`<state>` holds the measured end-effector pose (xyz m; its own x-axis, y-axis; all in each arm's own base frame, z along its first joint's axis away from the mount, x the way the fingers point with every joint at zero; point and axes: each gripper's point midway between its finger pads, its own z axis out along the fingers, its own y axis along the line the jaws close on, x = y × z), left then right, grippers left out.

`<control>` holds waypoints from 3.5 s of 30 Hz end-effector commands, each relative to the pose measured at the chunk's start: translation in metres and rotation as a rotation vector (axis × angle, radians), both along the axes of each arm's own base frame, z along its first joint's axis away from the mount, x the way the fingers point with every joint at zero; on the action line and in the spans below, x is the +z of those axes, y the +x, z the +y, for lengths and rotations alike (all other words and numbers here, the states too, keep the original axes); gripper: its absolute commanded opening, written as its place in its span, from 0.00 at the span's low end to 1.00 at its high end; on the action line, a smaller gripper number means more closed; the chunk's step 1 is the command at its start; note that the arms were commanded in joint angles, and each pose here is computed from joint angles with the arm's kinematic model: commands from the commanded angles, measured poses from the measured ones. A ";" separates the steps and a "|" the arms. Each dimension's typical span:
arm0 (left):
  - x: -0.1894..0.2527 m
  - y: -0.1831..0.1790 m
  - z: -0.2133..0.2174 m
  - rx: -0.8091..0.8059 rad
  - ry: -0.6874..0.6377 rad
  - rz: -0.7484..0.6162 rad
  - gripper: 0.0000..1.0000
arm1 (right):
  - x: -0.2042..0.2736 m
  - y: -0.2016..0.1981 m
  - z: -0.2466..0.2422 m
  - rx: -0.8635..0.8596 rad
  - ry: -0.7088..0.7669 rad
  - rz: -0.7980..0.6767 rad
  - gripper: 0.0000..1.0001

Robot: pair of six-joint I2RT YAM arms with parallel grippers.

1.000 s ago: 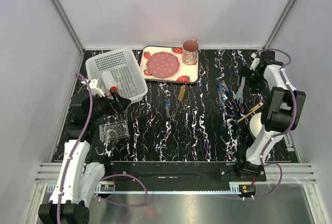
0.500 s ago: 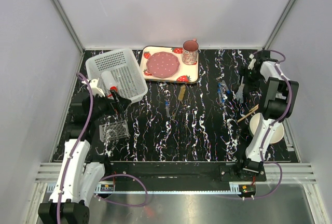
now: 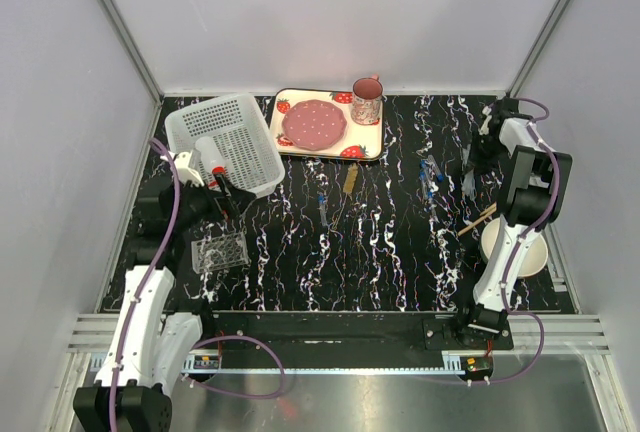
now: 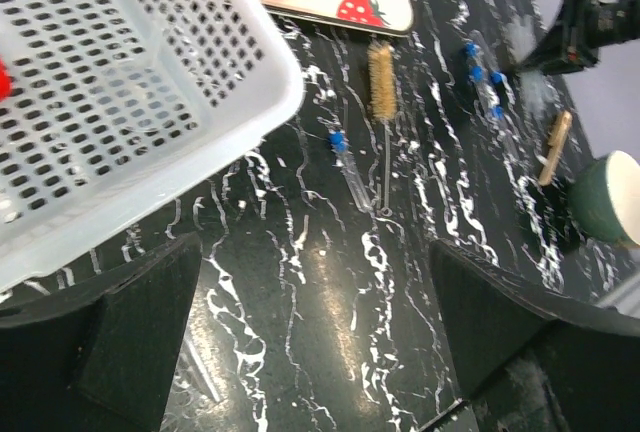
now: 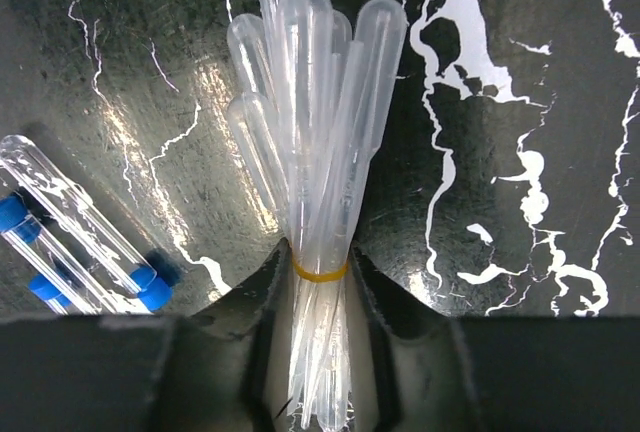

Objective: Organize the chemistry lab equipment

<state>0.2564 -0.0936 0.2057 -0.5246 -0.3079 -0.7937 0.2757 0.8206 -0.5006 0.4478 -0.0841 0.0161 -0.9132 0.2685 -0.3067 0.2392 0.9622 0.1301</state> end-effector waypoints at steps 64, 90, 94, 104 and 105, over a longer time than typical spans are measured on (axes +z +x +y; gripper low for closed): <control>0.062 0.042 -0.386 -0.535 -0.495 -0.106 0.59 | 0.215 -0.187 0.229 0.846 1.020 -0.595 0.17; 0.065 0.042 -0.337 -0.497 -0.483 -0.110 0.23 | 0.215 -0.190 0.229 0.876 0.978 -0.626 0.70; 0.057 0.041 -0.306 -0.478 -0.469 -0.100 0.22 | 0.216 -0.195 0.228 0.908 0.947 -0.652 0.88; 0.031 0.075 -0.145 -0.217 -0.222 -0.030 0.22 | 0.207 -0.193 0.224 0.931 0.848 -0.665 0.96; 0.028 0.077 -0.130 -0.210 -0.184 -0.029 0.22 | 0.207 -0.193 0.223 0.929 0.843 -0.663 0.96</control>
<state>0.3258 -0.2852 0.2384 -0.5963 -0.4015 -0.6952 0.4755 0.5210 -0.7088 0.2556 0.1397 0.2217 -0.6506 0.0073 -0.7594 -0.7263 0.2862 0.6249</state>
